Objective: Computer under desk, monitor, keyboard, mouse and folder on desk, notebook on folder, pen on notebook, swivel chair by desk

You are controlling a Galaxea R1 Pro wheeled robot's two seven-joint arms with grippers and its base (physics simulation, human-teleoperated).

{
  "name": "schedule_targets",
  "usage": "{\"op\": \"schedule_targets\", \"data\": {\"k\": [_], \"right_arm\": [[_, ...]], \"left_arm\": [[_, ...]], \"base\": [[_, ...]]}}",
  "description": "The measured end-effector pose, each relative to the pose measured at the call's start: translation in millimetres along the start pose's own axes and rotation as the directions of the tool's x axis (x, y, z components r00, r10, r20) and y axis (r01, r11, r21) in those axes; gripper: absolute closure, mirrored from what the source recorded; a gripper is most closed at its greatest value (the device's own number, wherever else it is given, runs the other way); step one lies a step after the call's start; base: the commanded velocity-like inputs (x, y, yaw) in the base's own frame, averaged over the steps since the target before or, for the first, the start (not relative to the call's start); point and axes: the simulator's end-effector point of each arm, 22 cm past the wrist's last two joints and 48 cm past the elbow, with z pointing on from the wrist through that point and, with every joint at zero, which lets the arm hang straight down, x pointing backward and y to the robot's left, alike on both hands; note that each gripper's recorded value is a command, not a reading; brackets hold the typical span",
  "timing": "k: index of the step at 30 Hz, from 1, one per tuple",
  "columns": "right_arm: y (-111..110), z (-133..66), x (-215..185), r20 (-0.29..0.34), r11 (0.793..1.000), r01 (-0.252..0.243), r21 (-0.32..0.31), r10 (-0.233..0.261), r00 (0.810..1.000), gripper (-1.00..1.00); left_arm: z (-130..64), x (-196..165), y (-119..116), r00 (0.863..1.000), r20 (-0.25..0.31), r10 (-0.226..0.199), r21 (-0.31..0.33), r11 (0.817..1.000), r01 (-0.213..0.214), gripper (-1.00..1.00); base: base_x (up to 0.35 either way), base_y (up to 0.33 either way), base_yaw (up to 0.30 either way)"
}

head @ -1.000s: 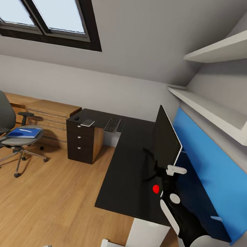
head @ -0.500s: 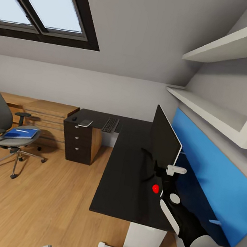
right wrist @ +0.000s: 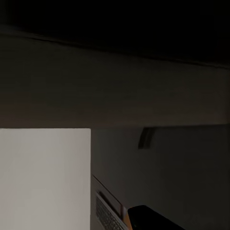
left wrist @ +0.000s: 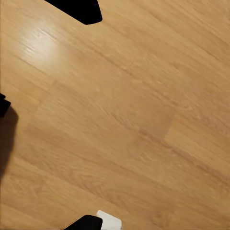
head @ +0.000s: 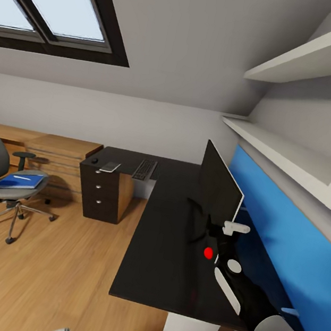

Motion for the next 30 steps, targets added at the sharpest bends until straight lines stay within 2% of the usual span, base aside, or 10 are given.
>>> {"op": "schedule_targets", "data": {"k": [9,30], "right_arm": [[0.0,0.2,0.2,0.000,1.000,0.000,0.000,0.000,1.000,-1.00],[-0.1,0.3,0.5,-0.001,1.000,-0.001,0.000,0.001,1.000,-1.00]], "left_arm": [[0.3,0.3,0.5,1.000,-0.002,-0.001,-0.001,1.000,0.001,-1.00],[0.4,0.4,0.3,1.000,-0.003,-0.001,-0.001,1.000,0.001,-1.00]], "base": [[0.216,0.000,0.000],[-0.009,0.006,0.000]]}}
